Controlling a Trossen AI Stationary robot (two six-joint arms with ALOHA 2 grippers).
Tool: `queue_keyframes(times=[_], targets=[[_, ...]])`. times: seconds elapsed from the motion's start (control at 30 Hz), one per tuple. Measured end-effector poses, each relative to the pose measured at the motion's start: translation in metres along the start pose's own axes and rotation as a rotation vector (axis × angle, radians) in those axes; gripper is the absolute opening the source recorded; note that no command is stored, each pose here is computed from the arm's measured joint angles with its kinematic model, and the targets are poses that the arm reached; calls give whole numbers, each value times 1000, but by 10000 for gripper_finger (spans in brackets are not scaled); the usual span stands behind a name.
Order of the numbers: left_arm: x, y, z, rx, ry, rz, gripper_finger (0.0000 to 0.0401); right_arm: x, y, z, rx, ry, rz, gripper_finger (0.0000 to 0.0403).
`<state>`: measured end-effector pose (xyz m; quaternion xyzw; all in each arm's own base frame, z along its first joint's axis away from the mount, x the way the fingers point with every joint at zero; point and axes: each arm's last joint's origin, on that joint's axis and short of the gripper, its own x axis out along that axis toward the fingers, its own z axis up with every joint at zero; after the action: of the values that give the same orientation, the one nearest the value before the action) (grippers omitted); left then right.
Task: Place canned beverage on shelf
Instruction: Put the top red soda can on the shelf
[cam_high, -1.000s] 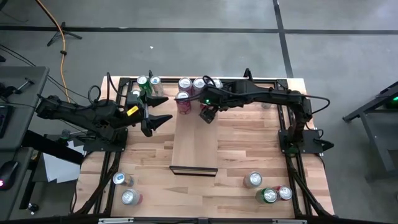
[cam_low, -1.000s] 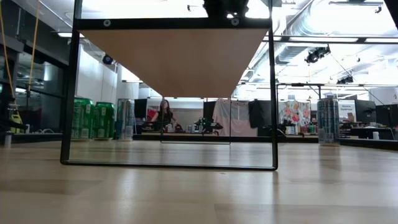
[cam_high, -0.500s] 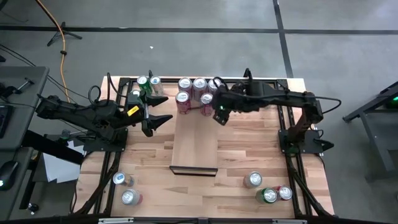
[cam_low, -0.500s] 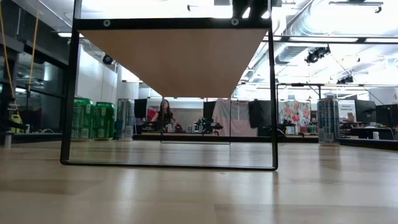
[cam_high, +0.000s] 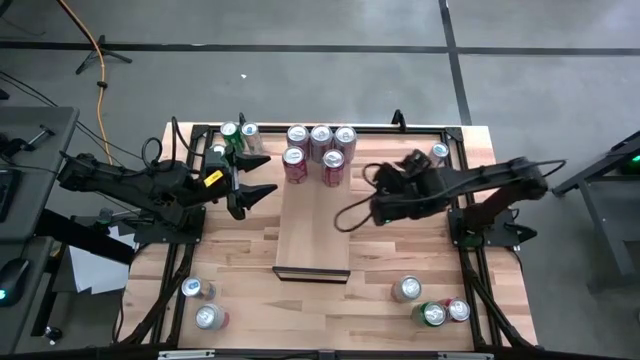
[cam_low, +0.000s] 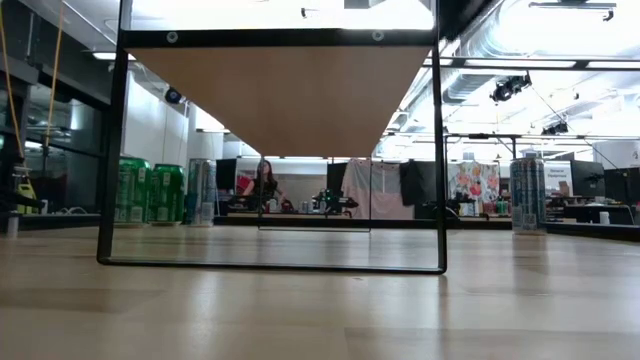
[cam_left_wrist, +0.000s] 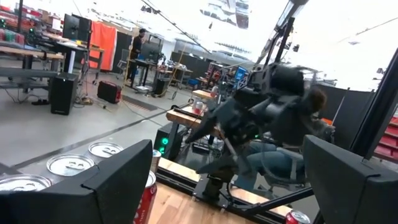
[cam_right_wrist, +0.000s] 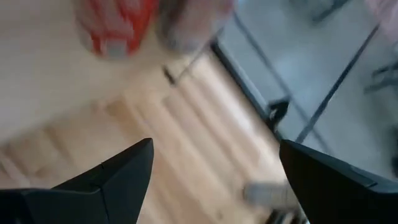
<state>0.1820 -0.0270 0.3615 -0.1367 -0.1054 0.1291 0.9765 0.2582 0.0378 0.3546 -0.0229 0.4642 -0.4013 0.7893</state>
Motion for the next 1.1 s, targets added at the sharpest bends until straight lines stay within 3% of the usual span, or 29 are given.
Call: queue_keyframes(times=[0.13, 0.3, 0.37, 0.5, 0.63, 0.8, 0.9, 1.07, 1.1], targets=[[0, 0, 0, -1, -1, 0, 348, 4, -21, -24, 122, 38, 181, 334], [0, 0, 0, -13, -3, -1, 348, -1, -44, -32, 433, -46, 326, 334], [0, 0, 0, -28, -3, -1, 348, -2, -50, -34, 500, -87, 348, 334], [0, 0, 0, -29, -3, -1, 348, 1, -56, -37, 504, -152, 343, 334], [0, 0, 0, -29, -3, -1, 348, 6, -59, -37, 671, -152, 276, 334], [0, 0, 1, -30, -6, -1, 348, 16, -51, -23, 679, -156, 319, 324], [0, 0, 1, -31, -7, -2, 348, 26, -38, -7, 686, -168, 398, 265], [0, 0, 1, -30, -9, -1, 348, 50, -12, 11, 671, -190, 393, 48], [0, 0, 0, -22, -3, 4, 348, 54, -8, 13, 663, -195, 386, 25]])
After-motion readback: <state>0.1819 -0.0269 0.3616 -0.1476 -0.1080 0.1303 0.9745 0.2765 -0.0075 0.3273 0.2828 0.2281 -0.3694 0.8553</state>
